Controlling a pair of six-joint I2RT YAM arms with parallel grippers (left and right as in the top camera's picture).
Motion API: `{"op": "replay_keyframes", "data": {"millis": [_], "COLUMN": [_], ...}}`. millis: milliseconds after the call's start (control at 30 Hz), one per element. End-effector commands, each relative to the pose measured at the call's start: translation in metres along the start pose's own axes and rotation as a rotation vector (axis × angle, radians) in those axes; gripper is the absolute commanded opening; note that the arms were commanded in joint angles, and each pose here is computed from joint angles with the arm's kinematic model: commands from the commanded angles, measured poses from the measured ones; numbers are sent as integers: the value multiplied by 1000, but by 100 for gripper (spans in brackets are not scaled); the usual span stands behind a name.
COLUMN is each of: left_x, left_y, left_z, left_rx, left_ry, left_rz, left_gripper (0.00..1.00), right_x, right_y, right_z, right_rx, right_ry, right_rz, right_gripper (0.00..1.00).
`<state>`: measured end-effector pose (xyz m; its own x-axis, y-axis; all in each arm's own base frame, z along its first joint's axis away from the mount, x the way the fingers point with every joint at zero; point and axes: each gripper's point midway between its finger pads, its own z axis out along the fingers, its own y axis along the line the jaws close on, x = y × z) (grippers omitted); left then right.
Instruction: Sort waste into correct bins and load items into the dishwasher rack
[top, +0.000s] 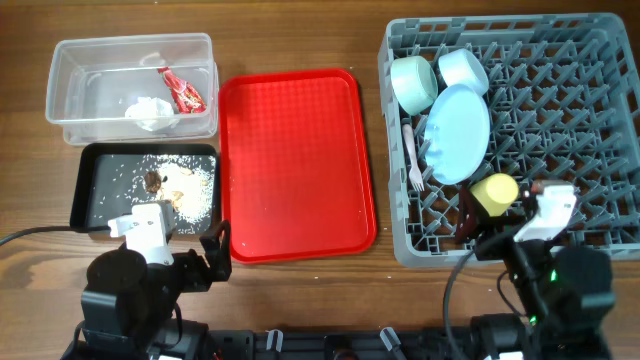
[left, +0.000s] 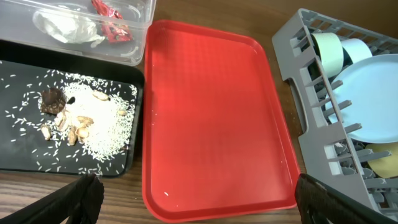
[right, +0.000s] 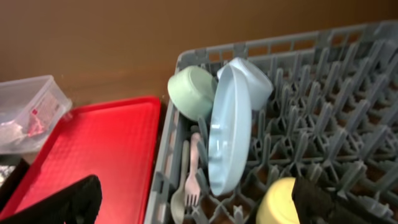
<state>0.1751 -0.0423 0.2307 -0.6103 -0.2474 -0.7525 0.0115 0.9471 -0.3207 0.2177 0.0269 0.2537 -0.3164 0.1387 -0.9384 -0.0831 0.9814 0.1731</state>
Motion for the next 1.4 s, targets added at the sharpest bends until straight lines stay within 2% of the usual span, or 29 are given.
{"op": "replay_keyframes", "data": {"millis": [0, 133, 233, 300, 400, 467, 1367], "left_x": [1, 1, 1, 1, 1, 1, 6], "left_y": [1, 1, 1, 1, 1, 1, 5], "left_z": [1, 1, 1, 1, 1, 1, 1], "left_rx": [-1, -1, -1, -1, -1, -1, -20], "left_ry": [-4, -4, -4, -4, -4, -4, 15], "left_rz": [-8, -8, -8, -8, -8, -8, 10], "left_gripper": [100, 100, 100, 100, 100, 100, 100], "right_x": [4, 7, 22, 35, 63, 64, 65], "right_y": [-8, -14, -18, -21, -22, -20, -20], "right_z": [1, 11, 29, 38, 49, 49, 50], "right_rx": [15, 15, 14, 26, 24, 17, 17], "right_ry": [-192, -374, -428, -421, -311, -310, -303], "right_rz": [-40, -47, -78, -118, -168, -227, -225], "right_gripper": [100, 100, 100, 100, 100, 100, 100]}}
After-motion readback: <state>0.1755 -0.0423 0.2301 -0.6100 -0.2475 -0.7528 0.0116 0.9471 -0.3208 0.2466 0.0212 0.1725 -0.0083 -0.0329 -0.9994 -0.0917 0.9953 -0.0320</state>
